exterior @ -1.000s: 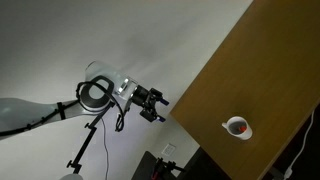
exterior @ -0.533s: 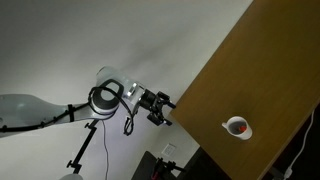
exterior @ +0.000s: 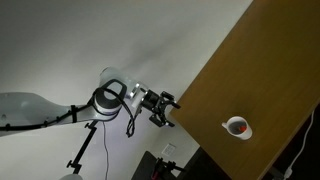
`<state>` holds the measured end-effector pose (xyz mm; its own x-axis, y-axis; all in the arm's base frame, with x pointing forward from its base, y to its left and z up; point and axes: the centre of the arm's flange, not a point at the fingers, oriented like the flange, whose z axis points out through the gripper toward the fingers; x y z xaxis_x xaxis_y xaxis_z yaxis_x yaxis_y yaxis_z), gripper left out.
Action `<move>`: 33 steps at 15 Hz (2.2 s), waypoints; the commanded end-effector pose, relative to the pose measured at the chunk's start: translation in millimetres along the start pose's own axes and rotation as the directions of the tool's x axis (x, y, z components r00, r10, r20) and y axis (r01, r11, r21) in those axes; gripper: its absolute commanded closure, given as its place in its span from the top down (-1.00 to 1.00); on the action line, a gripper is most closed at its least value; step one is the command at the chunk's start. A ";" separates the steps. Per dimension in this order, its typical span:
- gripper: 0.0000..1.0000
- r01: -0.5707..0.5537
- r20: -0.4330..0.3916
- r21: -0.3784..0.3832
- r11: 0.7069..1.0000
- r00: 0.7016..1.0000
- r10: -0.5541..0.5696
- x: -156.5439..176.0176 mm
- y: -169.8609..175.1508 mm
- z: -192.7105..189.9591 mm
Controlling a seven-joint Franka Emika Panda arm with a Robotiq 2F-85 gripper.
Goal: Take the marker out of the white cup and place it on the table
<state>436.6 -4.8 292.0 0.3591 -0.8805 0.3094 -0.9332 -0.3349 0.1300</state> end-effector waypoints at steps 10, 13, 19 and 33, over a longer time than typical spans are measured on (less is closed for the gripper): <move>1.00 -0.458 -0.129 -0.006 0.889 0.882 0.454 -10.5 -55.4 75.0; 1.00 -0.496 -0.147 -0.017 0.868 0.860 0.488 2.2 -58.5 98.8; 1.00 -0.506 -0.170 -0.065 0.860 0.855 0.490 29.7 -67.4 137.1; 1.00 -0.512 -0.232 -0.135 0.848 0.849 0.475 51.0 -60.3 230.4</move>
<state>504.1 -94.5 98.4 -0.1410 -0.8367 0.5292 -0.9699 0.2240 0.0959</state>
